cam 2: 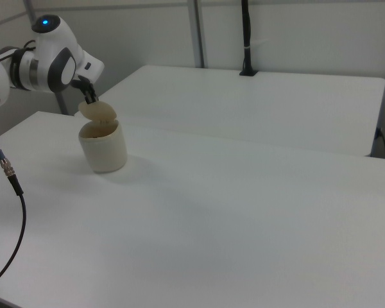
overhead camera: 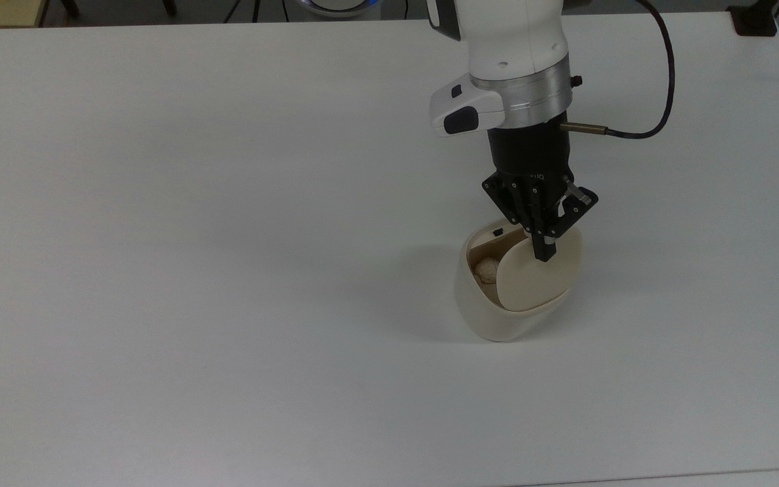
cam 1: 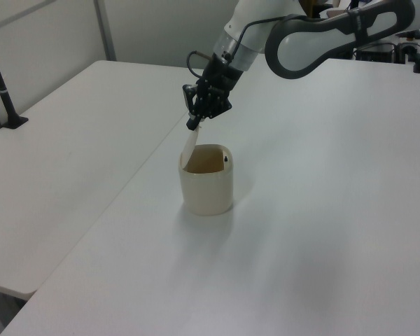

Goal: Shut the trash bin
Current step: 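Push the raised lid with the gripper fingertips toward the bin opening, then press the lid down flat onto the bin rim with the gripper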

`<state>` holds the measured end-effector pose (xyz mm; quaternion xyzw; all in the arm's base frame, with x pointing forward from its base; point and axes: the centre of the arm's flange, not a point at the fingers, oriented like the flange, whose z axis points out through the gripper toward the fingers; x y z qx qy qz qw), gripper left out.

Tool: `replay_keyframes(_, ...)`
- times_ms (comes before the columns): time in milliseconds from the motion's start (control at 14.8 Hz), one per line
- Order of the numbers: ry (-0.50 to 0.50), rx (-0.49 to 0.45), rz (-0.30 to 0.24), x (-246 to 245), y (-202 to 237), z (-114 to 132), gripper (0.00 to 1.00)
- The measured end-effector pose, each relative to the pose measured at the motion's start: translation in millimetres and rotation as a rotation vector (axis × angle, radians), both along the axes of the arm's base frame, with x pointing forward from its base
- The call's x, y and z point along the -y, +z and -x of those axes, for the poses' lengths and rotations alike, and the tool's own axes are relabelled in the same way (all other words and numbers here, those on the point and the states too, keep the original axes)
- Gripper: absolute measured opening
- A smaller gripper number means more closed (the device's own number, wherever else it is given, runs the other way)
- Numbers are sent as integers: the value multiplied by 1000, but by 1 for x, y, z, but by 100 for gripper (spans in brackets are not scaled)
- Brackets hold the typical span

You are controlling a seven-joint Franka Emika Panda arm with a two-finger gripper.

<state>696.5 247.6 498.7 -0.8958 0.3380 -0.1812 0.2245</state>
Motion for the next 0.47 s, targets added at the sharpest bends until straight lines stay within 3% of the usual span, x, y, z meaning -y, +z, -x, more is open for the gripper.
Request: replay_keyframes(471, 18, -69, 42, 15, -16, 11, 1)
